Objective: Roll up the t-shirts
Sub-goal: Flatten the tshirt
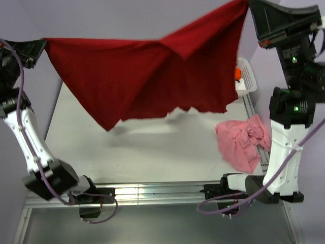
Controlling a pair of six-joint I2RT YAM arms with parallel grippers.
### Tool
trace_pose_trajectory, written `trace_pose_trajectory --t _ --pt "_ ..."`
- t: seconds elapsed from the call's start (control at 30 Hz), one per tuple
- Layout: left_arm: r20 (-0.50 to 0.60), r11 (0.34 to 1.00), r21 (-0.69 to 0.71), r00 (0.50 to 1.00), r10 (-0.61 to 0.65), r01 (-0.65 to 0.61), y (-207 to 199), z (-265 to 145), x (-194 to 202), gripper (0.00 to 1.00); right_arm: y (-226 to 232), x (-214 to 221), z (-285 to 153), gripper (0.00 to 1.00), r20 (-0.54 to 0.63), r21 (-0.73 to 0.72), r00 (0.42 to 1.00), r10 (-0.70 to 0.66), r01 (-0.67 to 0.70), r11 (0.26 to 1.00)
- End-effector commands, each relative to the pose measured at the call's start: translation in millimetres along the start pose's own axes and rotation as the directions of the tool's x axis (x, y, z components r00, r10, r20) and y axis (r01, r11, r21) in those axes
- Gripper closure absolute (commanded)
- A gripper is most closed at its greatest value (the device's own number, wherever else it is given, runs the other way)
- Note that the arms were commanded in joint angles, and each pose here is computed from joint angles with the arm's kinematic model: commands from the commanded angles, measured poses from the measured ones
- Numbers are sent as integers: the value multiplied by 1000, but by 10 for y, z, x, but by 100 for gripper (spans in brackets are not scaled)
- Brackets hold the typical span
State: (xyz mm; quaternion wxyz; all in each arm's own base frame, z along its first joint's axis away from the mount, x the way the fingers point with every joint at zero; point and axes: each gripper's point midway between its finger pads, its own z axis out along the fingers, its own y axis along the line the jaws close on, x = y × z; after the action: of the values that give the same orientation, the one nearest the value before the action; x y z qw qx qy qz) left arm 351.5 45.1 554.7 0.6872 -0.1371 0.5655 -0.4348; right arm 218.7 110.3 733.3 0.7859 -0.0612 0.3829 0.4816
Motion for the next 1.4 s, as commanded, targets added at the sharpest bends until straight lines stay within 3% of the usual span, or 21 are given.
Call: trace_pose_trajectory --t 0.0,0.17,0.37,0.67,0.87,1.0,1.07,1.1,1.13,1.2,1.37 --pt "-102 973 -119 973 -209 197 740 219 192 100 -568 240 211 100 -44 119 994 95 -89 989" --pt "-85 995 -50 993 -86 81 235 162 171 100 -515 271 168 100 -49 95 993 105 -100 990" --pt "-6 996 1 996 87 -87 -451 -211 71 100 -158 148 12 100 -52 48 997 52 -50 998" --pt "4 989 -46 990 141 -141 -843 -562 221 100 222 166 -358 100 -88 43 995 44 -40 998" --pt "74 972 -100 972 222 -214 -1172 -896 355 100 523 172 -684 100 -93 31 995 28 -25 999" --pt "150 961 -125 953 264 -247 -1436 -1094 362 100 832 -32 -850 100 -25 3 999 -36 36 999" --pt "145 962 -138 956 255 -236 -1429 -1070 326 100 830 -71 -803 100 -37 18 998 -54 55 998" --pt "131 966 -145 963 235 -216 -1381 -1007 281 100 1052 -245 -794 100 -7 -16 996 -84 84 996" --pt "122 968 -145 967 225 -207 -1353 -970 260 100 827 -172 -655 100 -43 29 998 -49 51 998" --pt "109 973 -161 977 185 -166 -1198 -859 190 100 932 -294 -564 100 -31 7 998 -51 51 999" --pt "76 975 -209 992 98 -80 -632 -707 226 100 130 183 -309 100 -137 157 980 145 -123 980"
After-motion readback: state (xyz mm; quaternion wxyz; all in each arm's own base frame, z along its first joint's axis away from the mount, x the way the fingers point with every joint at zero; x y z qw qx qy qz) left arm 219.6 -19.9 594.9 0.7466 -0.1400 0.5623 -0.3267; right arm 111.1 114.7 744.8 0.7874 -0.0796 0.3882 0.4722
